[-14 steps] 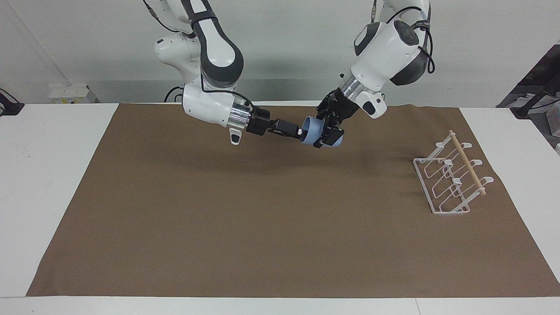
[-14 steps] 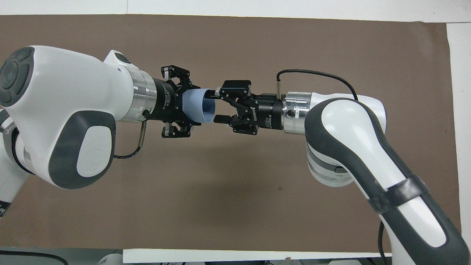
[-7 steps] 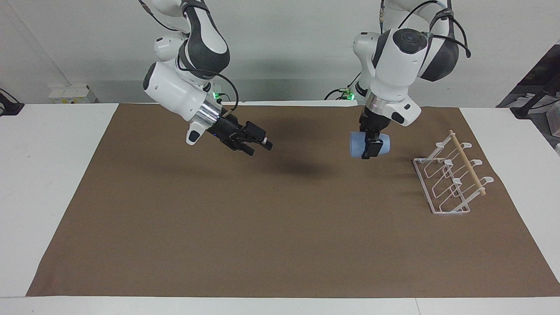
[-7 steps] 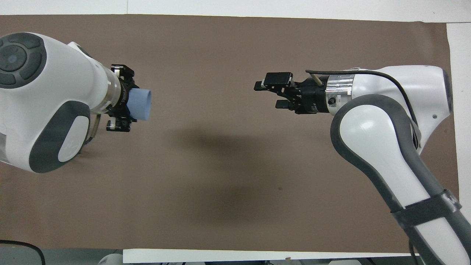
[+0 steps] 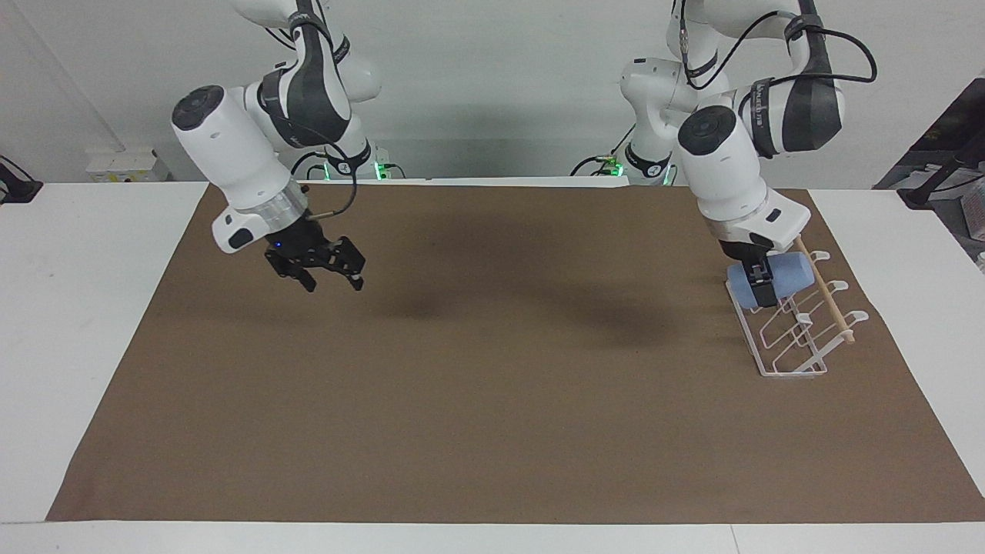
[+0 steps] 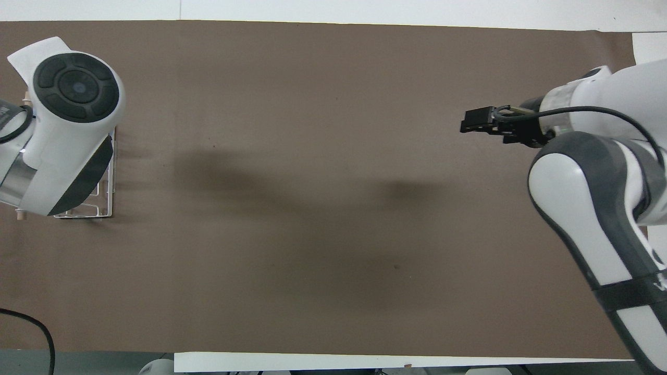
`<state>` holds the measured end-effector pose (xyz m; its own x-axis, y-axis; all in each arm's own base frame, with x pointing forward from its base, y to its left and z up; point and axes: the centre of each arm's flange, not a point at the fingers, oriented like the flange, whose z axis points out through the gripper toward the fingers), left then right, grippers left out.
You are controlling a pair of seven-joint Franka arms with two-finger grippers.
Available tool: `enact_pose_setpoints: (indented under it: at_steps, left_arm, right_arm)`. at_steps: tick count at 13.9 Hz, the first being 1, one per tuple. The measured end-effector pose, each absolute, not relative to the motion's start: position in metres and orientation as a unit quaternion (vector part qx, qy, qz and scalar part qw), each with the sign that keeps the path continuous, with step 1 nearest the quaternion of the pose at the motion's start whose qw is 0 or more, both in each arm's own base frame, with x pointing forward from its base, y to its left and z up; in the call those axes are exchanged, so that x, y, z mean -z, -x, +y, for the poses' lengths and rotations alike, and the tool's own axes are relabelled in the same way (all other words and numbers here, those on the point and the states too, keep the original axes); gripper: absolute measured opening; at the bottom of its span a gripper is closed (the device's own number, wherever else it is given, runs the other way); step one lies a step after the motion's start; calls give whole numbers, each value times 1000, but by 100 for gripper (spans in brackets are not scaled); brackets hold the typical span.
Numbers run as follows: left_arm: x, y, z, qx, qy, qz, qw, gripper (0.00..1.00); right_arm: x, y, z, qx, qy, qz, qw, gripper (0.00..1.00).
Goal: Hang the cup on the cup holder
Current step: 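Carry the cup with the left gripper over the rack while the right gripper retreats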
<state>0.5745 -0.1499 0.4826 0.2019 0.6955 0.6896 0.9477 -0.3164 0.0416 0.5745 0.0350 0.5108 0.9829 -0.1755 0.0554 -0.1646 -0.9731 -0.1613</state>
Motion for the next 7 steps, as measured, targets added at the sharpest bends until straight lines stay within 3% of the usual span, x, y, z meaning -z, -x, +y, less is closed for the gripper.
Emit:
enact_pose_setpoints:
  at_steps: [3,7]
  left_arm:
    - [-464,-600,-128,416,732,-464,276,82]
    - [-424,-626,-90,455,730,-399,318,82]
  right_arm:
    - [-566,-564,-1,0,997,77,-9,100]
    - [-622,-547,-7,-31,996,75,-33,100]
